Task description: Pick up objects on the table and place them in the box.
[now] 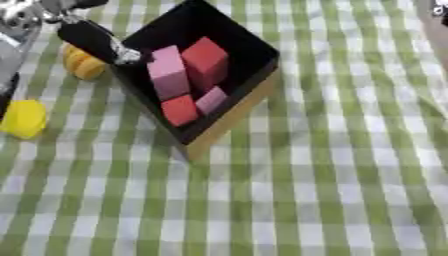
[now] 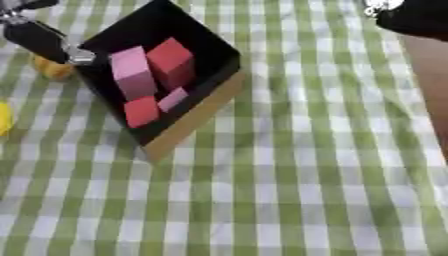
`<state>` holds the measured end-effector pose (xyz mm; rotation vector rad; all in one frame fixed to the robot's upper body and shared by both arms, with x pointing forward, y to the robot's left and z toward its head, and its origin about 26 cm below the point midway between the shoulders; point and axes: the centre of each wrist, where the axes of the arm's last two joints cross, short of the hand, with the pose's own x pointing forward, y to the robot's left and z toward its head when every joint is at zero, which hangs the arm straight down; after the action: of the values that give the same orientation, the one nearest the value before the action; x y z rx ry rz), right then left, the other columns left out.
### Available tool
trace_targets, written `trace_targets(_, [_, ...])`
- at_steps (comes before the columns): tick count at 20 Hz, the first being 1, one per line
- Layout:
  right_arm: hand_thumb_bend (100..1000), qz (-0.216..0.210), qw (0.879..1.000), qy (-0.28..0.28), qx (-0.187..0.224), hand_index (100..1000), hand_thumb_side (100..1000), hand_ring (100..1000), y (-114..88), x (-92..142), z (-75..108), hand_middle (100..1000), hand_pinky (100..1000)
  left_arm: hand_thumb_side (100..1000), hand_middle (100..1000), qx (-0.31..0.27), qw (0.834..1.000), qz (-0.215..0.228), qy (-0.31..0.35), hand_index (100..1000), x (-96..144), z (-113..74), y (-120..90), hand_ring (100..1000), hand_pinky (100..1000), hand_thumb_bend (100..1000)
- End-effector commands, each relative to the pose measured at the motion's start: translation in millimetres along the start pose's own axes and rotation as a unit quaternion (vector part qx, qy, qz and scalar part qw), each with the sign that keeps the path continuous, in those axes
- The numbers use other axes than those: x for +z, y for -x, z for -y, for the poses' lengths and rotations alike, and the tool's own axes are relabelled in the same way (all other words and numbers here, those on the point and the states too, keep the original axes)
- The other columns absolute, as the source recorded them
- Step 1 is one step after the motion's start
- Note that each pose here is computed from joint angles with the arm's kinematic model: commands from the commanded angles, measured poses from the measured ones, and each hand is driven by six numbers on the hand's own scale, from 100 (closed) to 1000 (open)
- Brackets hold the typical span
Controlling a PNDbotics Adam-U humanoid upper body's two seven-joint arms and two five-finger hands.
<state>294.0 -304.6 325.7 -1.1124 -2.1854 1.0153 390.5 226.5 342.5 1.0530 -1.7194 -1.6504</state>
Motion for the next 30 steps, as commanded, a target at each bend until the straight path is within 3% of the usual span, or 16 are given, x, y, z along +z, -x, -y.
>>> trace_targets(1, [100, 0.007, 1.0, 0.016, 0.009, 848, 461, 698, -2.1, -1.2, 11.5, 605, 786, 529, 819, -0.012, 0.999, -0.018, -0.04, 881, 29.6, -26.4, 8.8, 882, 923, 516])
trace_targets(10, [100, -0.002, 1.0, 0.026, 0.014, 848, 450, 700, 3.0, 4.1, 12.2, 607, 787, 514, 834, -0.026, 0.998, -0.057, 0.021, 878, 66.5, -18.4, 25.6, 898, 927, 539])
trace_targets(23, [100, -0.01, 0.999, 0.028, 0.012, 848, 453, 701, 4.4, 6.2, 10.4, 608, 788, 513, 843, -0.013, 0.989, -0.083, 0.125, 881, 86.7, 10.4, 41.3, 904, 927, 580])
trace_targets(30, [100, -0.01, 1.0, 0.027, 0.008, 848, 457, 701, 4.1, 6.2, 8.9, 608, 788, 502, 841, -0.003, 0.98, -0.118, 0.158, 882, 93.8, 30.3, 56.7, 902, 925, 592])
